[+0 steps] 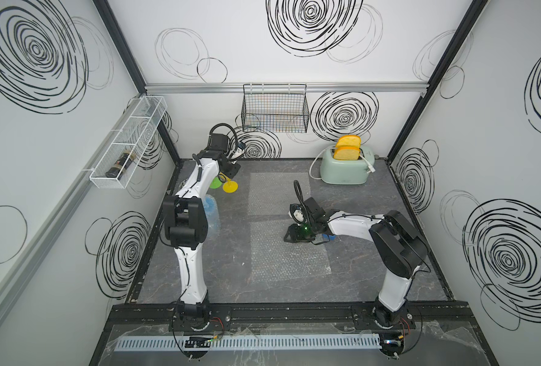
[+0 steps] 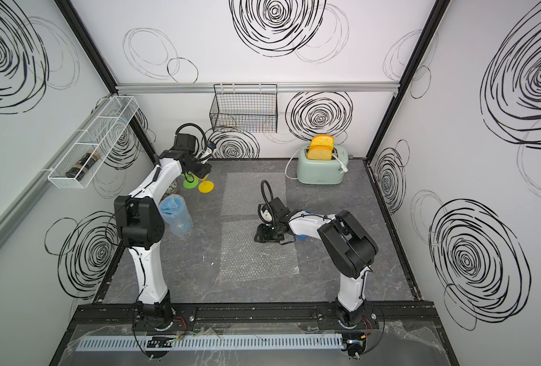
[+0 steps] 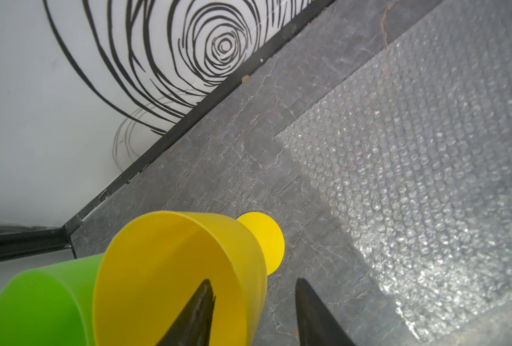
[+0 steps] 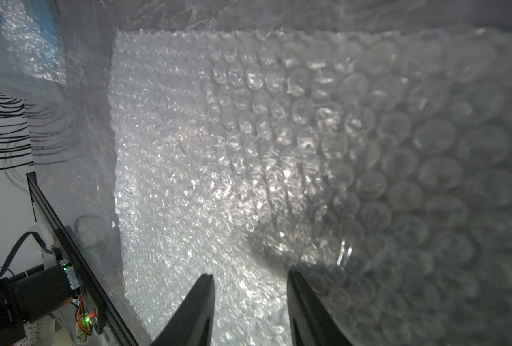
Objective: Wrap wine glasses in bubble wrap
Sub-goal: Adjust the bubble wrap at the center of the board.
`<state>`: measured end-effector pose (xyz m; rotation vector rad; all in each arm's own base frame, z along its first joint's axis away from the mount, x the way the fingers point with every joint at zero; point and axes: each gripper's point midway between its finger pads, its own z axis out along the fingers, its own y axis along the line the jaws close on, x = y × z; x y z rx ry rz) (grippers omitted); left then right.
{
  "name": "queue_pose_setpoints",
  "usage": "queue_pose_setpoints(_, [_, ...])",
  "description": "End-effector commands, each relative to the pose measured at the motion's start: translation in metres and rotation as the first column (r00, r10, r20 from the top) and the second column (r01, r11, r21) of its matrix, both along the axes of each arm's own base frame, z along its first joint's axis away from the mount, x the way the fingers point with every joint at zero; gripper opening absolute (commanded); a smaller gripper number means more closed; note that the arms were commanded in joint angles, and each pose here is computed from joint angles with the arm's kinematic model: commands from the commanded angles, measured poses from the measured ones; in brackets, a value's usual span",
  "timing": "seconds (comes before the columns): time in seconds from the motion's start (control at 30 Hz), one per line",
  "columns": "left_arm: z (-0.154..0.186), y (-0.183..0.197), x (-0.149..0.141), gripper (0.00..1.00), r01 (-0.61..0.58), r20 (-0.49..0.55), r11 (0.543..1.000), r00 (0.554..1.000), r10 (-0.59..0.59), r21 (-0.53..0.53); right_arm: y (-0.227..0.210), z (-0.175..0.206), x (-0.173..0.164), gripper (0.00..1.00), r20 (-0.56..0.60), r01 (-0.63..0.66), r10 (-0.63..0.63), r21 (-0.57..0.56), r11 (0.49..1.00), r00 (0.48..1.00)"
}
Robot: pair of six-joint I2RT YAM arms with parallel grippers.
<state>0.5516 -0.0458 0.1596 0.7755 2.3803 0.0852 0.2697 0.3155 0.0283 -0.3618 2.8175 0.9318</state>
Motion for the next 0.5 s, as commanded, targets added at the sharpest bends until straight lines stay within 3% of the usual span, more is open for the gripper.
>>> queue_pose_setpoints(0.0, [0.002, -0.004, -0.002, 0.36, 0.029, -0.017, 0.999, 0.999, -0.030, -0.036, 0.004, 0.011, 0.005, 0.45, 0.015, 0.051, -0.052, 0.028, 0.998, 0.999])
queue_pose_setpoints(0.2, [0.008, -0.016, -0.013, 0.09, 0.060, -0.042, 0.995, 0.997, -0.063, -0.082, -0.007, 0.078, 0.014, 0.57, 0.173, 0.053, -0.062, 0.057, 0.997, 0.983])
queue_pose_setpoints(0.27, [0.018, -0.023, -0.020, 0.01, 0.080, -0.035, 0.992, 0.996, -0.084, -0.095, -0.025, 0.105, 0.018, 0.98, 0.249, 0.067, -0.075, 0.039, 0.997, 0.966])
queue_pose_setpoints(0.4, [0.055, -0.042, -0.038, 0.00, 0.143, 0.011, 0.984, 0.990, -0.143, -0.105, -0.069, 0.153, 0.022, 0.97, 0.421, 0.095, -0.092, 0.012, 0.995, 0.902])
queue_pose_setpoints(0.47, [0.077, -0.055, -0.053, 0.00, 0.174, 0.042, 0.974, 0.985, -0.170, -0.147, -0.095, 0.169, 0.023, 0.97, 0.516, 0.146, -0.132, 0.013, 0.989, 0.846])
